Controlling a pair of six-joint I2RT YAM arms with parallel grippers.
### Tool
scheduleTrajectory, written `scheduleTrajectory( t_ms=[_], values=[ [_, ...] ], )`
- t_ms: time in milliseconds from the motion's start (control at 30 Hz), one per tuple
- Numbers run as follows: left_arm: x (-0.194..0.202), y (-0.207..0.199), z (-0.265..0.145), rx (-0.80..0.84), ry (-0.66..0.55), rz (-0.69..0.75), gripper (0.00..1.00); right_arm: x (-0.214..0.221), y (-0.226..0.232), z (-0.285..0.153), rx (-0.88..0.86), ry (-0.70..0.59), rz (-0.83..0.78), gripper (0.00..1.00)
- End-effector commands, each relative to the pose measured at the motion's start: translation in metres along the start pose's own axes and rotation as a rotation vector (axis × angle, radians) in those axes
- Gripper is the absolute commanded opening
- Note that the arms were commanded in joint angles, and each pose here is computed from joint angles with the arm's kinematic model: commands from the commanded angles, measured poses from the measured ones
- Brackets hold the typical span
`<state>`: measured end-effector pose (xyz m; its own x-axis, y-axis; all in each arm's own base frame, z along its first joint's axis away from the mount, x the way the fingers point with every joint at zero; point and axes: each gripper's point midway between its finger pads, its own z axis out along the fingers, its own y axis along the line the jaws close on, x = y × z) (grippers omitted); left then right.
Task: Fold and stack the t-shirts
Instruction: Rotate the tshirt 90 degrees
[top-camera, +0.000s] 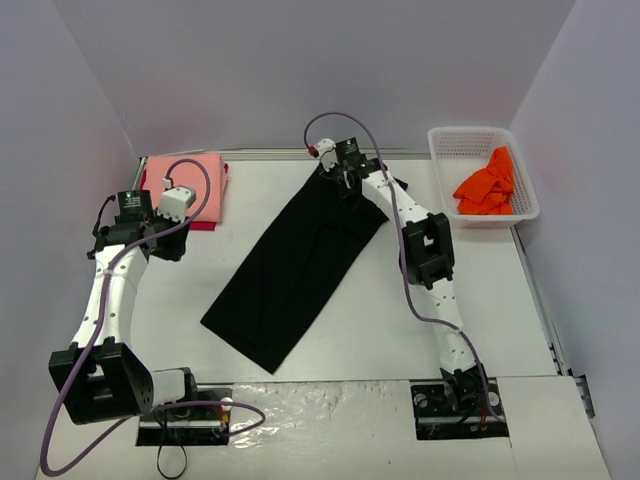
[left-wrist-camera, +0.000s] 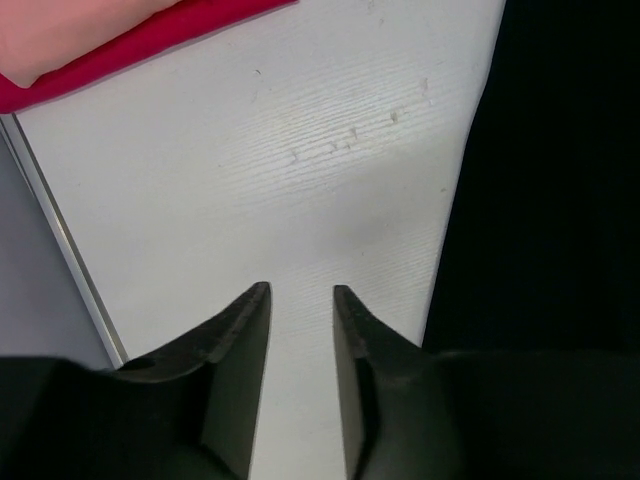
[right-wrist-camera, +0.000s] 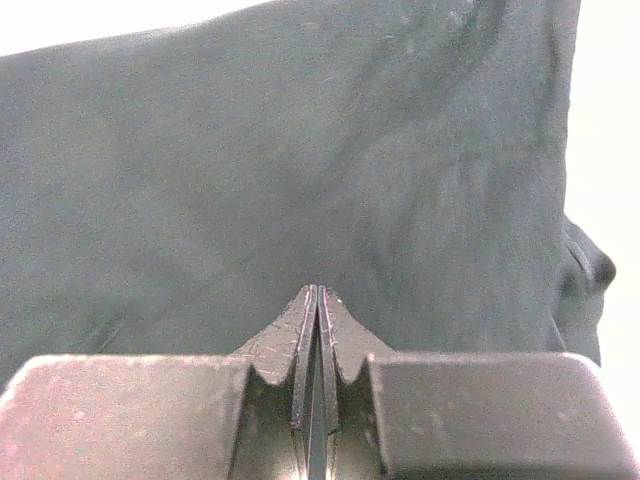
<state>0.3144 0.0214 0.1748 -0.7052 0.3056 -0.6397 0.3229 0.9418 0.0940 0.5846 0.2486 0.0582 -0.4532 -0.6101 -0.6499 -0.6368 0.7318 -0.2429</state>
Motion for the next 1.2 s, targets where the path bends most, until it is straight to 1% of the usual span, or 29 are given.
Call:
scheduleTrajectory(
  t_ms=[0, 33, 67, 100, 133, 167, 200, 300, 333, 467, 533, 733, 900, 1167],
  values=[
    [-0.005, 0.003, -0.003, -0.007, -0.042, -0.033, 0.35, -0.086, 0.004, -0.105, 0.013, -0.217, -0.036, 0.00],
    [-0.004, 0.001, -0.002, 0.002, -0.047, -0.032, 0.40, -0.083, 0.020, -0.113, -0.025, -0.216, -0.041, 0.00],
    [-0.007, 0.003, -0.004, -0.007, -0.068, -0.033, 0.45, -0.069, 0.042, -0.124, -0.085, -0.187, -0.053, 0.00],
    [-0.003, 0.002, -0.003, -0.006, -0.067, -0.037, 0.51, -0.064, 0.074, -0.129, -0.139, -0.170, -0.090, 0.00],
    [-0.004, 0.003, -0.003, -0.010, -0.076, -0.033, 0.53, -0.057, 0.093, -0.134, -0.179, -0.149, -0.117, 0.00],
    [-0.006, 0.005, -0.004, -0.020, -0.092, -0.032, 0.57, -0.036, 0.114, -0.140, -0.227, -0.089, -0.155, 0.00],
    [-0.005, 0.007, -0.005, -0.026, -0.096, -0.035, 0.66, -0.031, 0.147, -0.145, -0.273, -0.070, -0.210, 0.00],
    [-0.007, 0.009, -0.010, -0.036, -0.113, -0.044, 0.77, -0.002, 0.192, -0.156, -0.343, 0.016, -0.303, 0.00],
    [-0.007, 0.011, -0.011, -0.044, -0.119, -0.054, 0.83, 0.001, 0.214, -0.161, -0.372, 0.020, -0.342, 0.00],
    [-0.002, 0.016, -0.016, -0.071, -0.120, -0.070, 0.96, 0.015, 0.259, -0.170, -0.426, 0.050, -0.418, 0.00],
    [0.000, 0.022, -0.019, -0.096, -0.128, -0.087, 0.97, 0.019, 0.276, -0.172, -0.443, 0.057, -0.455, 0.00],
    [0.003, 0.028, -0.024, -0.111, -0.143, -0.112, 0.95, 0.029, 0.302, -0.158, -0.462, 0.093, -0.503, 0.00],
    [0.006, 0.028, -0.025, -0.117, -0.142, -0.112, 0.95, 0.041, 0.318, -0.145, -0.487, 0.129, -0.514, 0.00],
    [0.007, 0.032, -0.030, -0.141, -0.151, -0.125, 0.95, 0.078, 0.330, -0.129, -0.514, 0.223, -0.531, 0.00]
  ],
)
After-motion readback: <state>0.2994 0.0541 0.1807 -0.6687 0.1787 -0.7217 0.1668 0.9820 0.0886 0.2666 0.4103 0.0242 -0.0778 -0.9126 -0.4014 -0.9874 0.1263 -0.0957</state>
